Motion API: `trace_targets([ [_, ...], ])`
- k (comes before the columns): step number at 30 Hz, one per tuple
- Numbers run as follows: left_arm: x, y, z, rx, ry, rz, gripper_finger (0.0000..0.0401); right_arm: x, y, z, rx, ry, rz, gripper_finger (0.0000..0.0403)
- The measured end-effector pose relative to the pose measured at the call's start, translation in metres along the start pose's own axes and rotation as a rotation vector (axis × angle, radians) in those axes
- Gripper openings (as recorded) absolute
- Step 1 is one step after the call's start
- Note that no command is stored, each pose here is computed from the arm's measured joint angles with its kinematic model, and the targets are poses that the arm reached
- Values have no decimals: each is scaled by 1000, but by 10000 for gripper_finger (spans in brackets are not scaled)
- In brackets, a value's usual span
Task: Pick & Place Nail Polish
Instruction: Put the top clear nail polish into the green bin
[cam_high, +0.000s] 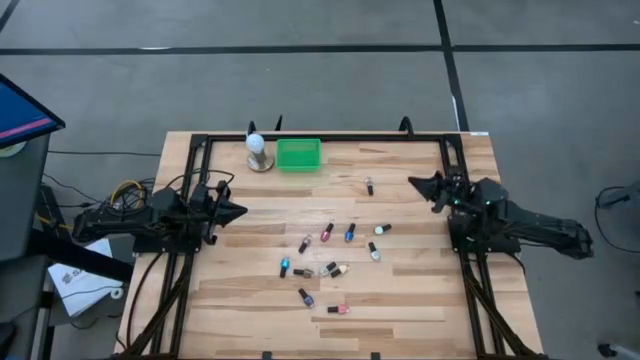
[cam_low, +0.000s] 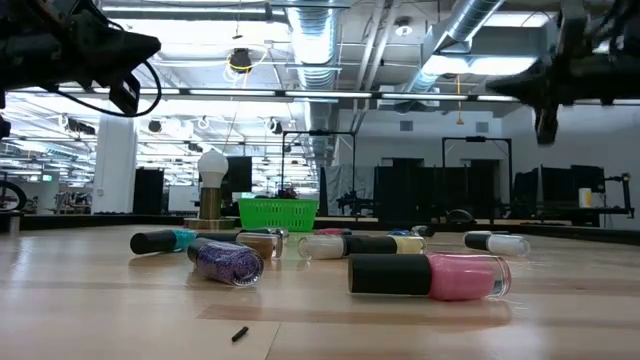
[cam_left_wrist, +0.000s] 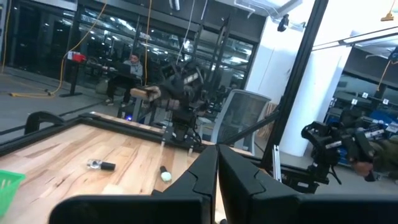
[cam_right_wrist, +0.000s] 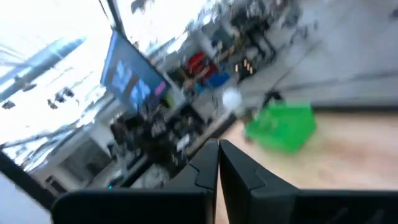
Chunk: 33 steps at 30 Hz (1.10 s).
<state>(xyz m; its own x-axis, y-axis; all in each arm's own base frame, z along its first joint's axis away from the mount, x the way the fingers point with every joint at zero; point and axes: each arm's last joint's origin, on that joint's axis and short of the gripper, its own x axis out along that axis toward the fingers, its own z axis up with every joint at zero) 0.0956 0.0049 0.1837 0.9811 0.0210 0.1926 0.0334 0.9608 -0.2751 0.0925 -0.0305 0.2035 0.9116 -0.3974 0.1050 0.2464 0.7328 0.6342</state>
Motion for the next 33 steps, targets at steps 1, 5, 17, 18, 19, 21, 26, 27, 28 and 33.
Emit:
trace_targets([
  [1, 0, 0, 0, 0, -1, 4, 8, 1, 4, 7, -23, 2, -21, 8],
  [5, 0, 1, 1, 1, -16, 35, 8, 17, 17, 31, -142, 93, -166, 14],
  [17, 0, 1, 1, 1, -20, 39, 8, 136, 23, 57, -174, 769, -786, 67],
  [18, 0, 1, 1, 1, -21, 39, 8, 146, 22, 56, -164, 821, -829, 75],
  [19, 0, 1, 1, 1, -22, 39, 8, 155, 20, 53, -154, 866, -869, 84],
  [21, 0, 1, 1, 1, -22, 39, 8, 172, 15, 44, -143, 962, -941, 106],
  [26, 0, 1, 1, 0, -23, 38, 8, 206, -2, 11, -138, 1127, -1015, 185],
  [27, 0, 1, 2, 0, -24, 39, 8, 211, -5, 3, -121, 1158, -1006, 203],
  [28, 0, 1, 2, 0, -24, 38, 8, 216, -9, -5, -101, 1186, -996, 221],
  [33, 0, 1, 1, 0, -22, 39, 8, 229, -31, -36, -54, 1268, -1010, 277],
])
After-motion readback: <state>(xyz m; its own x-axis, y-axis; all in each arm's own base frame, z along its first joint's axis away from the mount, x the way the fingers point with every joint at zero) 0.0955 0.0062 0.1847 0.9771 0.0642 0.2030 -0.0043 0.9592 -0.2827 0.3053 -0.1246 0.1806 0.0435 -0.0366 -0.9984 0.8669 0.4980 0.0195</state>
